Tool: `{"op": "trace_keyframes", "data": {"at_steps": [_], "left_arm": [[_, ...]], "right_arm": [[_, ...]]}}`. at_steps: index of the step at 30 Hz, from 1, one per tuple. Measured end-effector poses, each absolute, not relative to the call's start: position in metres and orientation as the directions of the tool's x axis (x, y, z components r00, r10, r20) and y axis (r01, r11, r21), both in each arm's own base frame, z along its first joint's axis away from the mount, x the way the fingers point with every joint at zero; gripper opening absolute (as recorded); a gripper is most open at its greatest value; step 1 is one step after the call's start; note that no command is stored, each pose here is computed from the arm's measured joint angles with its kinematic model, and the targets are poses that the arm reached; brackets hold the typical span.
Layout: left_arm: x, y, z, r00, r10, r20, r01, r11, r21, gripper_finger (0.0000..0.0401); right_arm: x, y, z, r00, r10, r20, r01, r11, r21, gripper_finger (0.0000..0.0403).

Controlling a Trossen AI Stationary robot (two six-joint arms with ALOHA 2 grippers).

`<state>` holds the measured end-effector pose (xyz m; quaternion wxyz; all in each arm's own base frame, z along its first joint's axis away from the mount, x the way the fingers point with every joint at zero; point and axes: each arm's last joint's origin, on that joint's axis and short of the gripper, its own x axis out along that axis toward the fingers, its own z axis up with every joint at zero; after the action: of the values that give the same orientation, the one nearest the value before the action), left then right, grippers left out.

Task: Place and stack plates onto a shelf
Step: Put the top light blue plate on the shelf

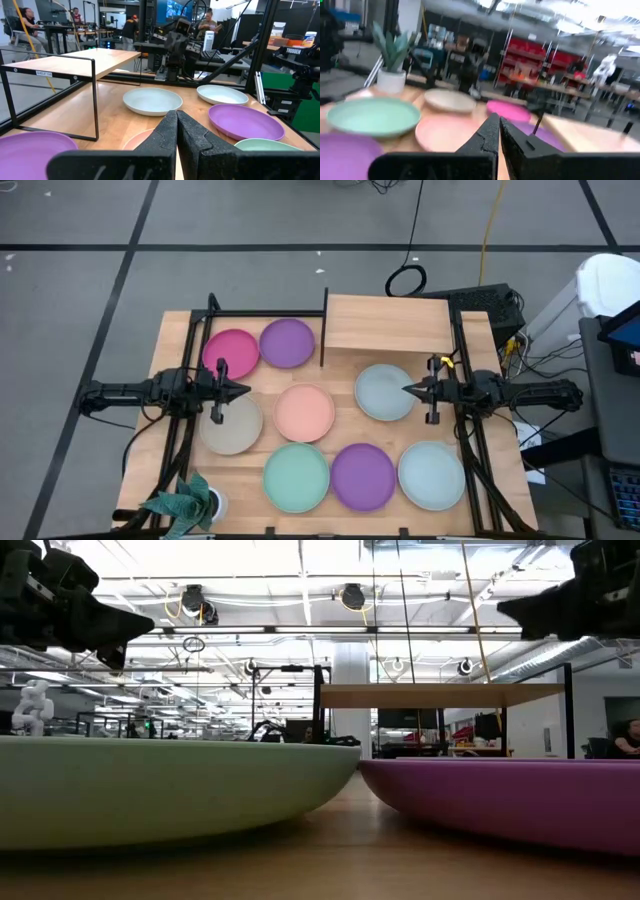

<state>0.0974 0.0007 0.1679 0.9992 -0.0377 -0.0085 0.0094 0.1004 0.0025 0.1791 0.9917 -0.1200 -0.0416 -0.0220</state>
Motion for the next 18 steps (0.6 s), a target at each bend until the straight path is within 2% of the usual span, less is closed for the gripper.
{"op": "trace_keyframes", "data": {"at_steps": [4,9,18], "left_arm": [[0.097,0.001,0.169,0.999,0.021,0.028,-0.019,0.997,-0.076,0.0005],[0.097,0.001,0.171,0.998,0.022,0.057,-0.017,0.997,-0.077,0.0005],[0.097,0.001,0.173,0.997,0.024,0.076,-0.018,0.997,-0.074,0.0005]], "right_arm": [[0.102,0.004,0.209,0.992,-0.022,0.125,0.051,0.971,-0.232,0.0],[0.111,0.006,0.247,0.996,-0.004,0.087,0.025,0.972,-0.233,0.0],[0.133,0.013,0.32,0.999,0.033,0.021,-0.031,0.993,-0.112,0.0]]}}
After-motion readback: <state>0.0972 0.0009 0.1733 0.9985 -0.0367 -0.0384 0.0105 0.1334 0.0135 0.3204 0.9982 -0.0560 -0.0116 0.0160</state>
